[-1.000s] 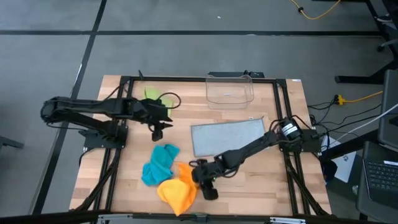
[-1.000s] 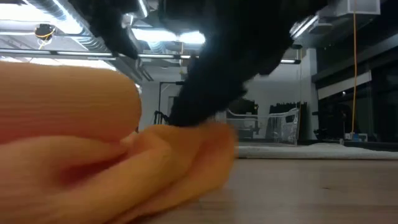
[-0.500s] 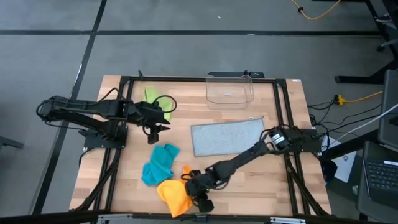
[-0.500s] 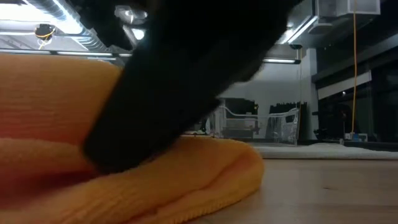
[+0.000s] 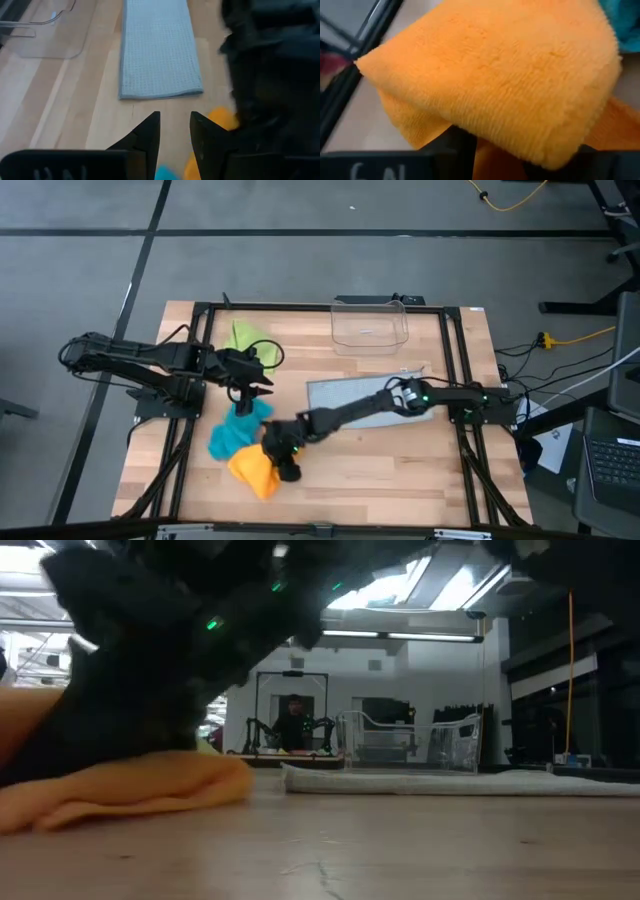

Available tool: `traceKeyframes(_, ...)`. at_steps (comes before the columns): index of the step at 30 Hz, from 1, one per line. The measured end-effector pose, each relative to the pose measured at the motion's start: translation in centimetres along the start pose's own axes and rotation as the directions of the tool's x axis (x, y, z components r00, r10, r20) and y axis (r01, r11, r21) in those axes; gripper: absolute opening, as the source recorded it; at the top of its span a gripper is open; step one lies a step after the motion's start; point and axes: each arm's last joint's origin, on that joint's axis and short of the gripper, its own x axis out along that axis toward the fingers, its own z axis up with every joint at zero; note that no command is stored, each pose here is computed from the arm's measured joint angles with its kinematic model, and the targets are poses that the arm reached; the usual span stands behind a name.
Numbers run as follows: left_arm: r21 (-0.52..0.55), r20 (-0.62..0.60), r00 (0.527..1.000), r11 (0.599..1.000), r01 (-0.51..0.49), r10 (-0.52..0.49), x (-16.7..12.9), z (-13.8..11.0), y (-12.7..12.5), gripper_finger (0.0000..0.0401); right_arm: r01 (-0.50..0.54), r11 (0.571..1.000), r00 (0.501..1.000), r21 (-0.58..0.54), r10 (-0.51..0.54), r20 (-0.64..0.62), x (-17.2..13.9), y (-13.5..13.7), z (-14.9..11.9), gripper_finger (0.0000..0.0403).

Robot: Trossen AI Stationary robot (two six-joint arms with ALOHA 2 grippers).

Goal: Fold microfiber towels
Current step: Fold the gray microfiber

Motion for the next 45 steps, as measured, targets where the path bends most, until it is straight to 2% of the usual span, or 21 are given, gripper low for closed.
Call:
traceKeyframes(3,0.005,0.0,1.0,1.0,0.005,-0.004,0.0,0.0,-0.1,0.0098,0.011,1.0,0.999,-0.015,-0.01,0.036,0.0,-1.5,1.2,0.0129)
traceKeyframes(7,0.008,-0.002,1.0,1.0,0.008,-0.008,0.0,0.0,-0.2,0.0098,0.027,1.0,0.999,-0.014,-0.027,0.023,-1.4,-1.7,2.9,0.0129)
traceKeyframes(14,0.009,-0.001,1.0,1.0,-0.024,0.024,0.0,-0.1,-0.1,0.0098,0.047,0.998,0.998,0.04,-0.045,-0.048,-5.4,1.3,5.0,0.0129)
traceKeyframes(20,0.007,0.007,0.998,0.998,-0.067,0.067,0.0,0.0,0.0,0.0098,0.222,0.973,0.956,0.065,-0.204,-0.209,-9.6,4.2,5.1,0.0129)
traceKeyframes(22,0.004,0.005,0.998,0.998,-0.067,0.067,0.0,0.0,0.0,0.0098,0.27,0.96,0.926,0.072,-0.238,-0.294,-11.0,5.2,4.6,0.0129)
traceKeyframes(24,0.001,0.005,0.998,0.998,-0.066,0.066,0.0,0.0,0.0,0.0098,0.304,0.952,0.866,0.044,-0.257,-0.429,-12.3,6.6,3.5,0.0129)
traceKeyframes(27,0.0,0.008,0.998,0.998,-0.066,0.066,0.0,0.0,0.0,0.0098,0.363,0.932,0.725,-0.022,-0.297,-0.621,-14.1,8.6,1.5,0.0129)
traceKeyframes(29,-0.002,0.013,0.998,0.998,-0.065,0.065,0.0,0.0,0.0,0.0098,0.413,0.908,0.627,-0.064,-0.335,-0.704,-14.9,9.7,0.4,0.0129)
traceKeyframes(30,-0.002,0.018,0.998,0.998,-0.063,0.063,0.0,0.1,0.0,0.0098,0.437,0.896,0.616,-0.081,-0.363,-0.699,-14.8,10.3,0.1,0.0129)
traceKeyframes(33,0.001,0.031,0.999,1.0,-0.031,0.031,0.2,0.3,-0.1,0.0098,0.418,0.894,0.6,-0.16,-0.404,-0.69,-14.9,12.1,-1.0,0.0129)
traceKeyframes(37,-0.005,0.062,0.998,1.0,0.022,-0.022,1.2,1.0,-0.4,0.0098,0.479,0.843,0.512,-0.245,-0.495,-0.702,-16.0,13.9,-3.7,0.0129)
traceKeyframes(39,-0.004,0.053,0.997,0.998,0.064,-0.064,2.1,1.2,-0.7,0.0098,0.502,0.828,0.491,-0.249,-0.51,-0.706,-17.1,14.4,-5.0,0.0128)
traceKeyframes(42,0.007,0.061,0.99,0.992,0.124,-0.124,3.9,1.7,-1.0,0.0098,0.624,0.746,0.44,-0.233,-0.582,-0.684,-19.9,14.8,-7.1,0.0117)
traceKeyframes(45,0.008,0.072,0.988,0.99,0.139,-0.14,6.1,2.1,-1.3,0.0098,0.724,0.671,0.429,-0.16,-0.619,-0.658,-22.9,14.9,-9.4,0.0102)
